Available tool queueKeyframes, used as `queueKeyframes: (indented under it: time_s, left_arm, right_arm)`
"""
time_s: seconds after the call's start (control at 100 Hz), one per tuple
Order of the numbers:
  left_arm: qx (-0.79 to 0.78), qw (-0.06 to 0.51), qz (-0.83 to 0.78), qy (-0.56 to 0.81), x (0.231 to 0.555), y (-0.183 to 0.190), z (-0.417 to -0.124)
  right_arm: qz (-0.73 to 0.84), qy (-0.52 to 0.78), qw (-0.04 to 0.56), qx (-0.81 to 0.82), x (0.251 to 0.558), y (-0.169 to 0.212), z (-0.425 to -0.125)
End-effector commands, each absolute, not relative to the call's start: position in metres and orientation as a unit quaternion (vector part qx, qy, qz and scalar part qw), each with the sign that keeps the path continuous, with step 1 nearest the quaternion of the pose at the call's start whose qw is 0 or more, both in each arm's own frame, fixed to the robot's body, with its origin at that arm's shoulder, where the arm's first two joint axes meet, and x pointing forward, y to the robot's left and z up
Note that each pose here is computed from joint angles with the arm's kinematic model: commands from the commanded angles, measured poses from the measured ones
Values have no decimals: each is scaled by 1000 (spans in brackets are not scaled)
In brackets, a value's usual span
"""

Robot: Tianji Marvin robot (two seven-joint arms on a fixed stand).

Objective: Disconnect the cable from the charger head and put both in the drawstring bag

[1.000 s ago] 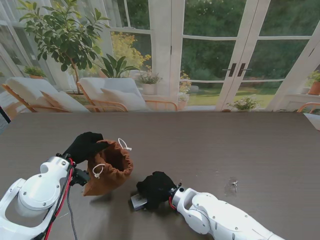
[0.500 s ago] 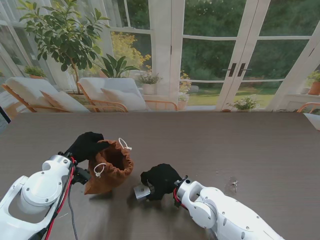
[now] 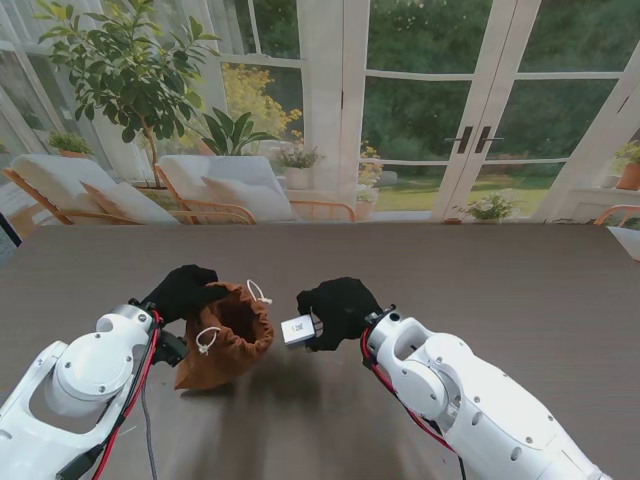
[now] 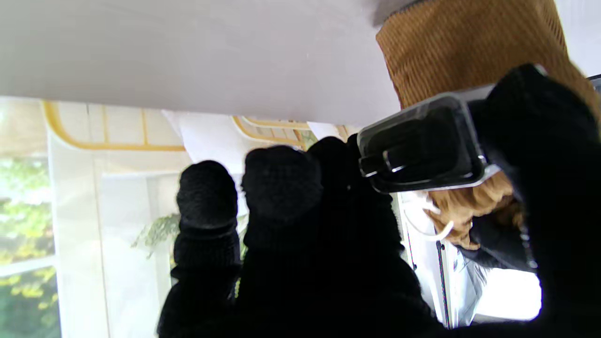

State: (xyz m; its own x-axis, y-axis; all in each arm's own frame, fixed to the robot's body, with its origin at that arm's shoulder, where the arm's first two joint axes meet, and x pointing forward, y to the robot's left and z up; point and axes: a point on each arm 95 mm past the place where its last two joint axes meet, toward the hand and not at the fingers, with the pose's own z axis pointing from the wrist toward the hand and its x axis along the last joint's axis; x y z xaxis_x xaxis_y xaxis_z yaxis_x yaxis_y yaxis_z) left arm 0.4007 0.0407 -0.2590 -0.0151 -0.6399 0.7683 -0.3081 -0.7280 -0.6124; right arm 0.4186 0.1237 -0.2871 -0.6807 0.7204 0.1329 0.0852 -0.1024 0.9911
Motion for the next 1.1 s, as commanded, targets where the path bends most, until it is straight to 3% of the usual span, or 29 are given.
queueKeyframes:
  time_s: [0.0,0.69,1.09]
  left_arm:
    - [-691,122,-619,352,402,37,-260]
    - [-678,91,-616,390,417,18,-260]
    - [-666,79,-625,399,416,9,-254]
  right_arm:
    - [677,622,242,311,418,127,-272]
    - [683,620,272,273,409,152,-228]
    - [668,632,287,269,407,168,-221]
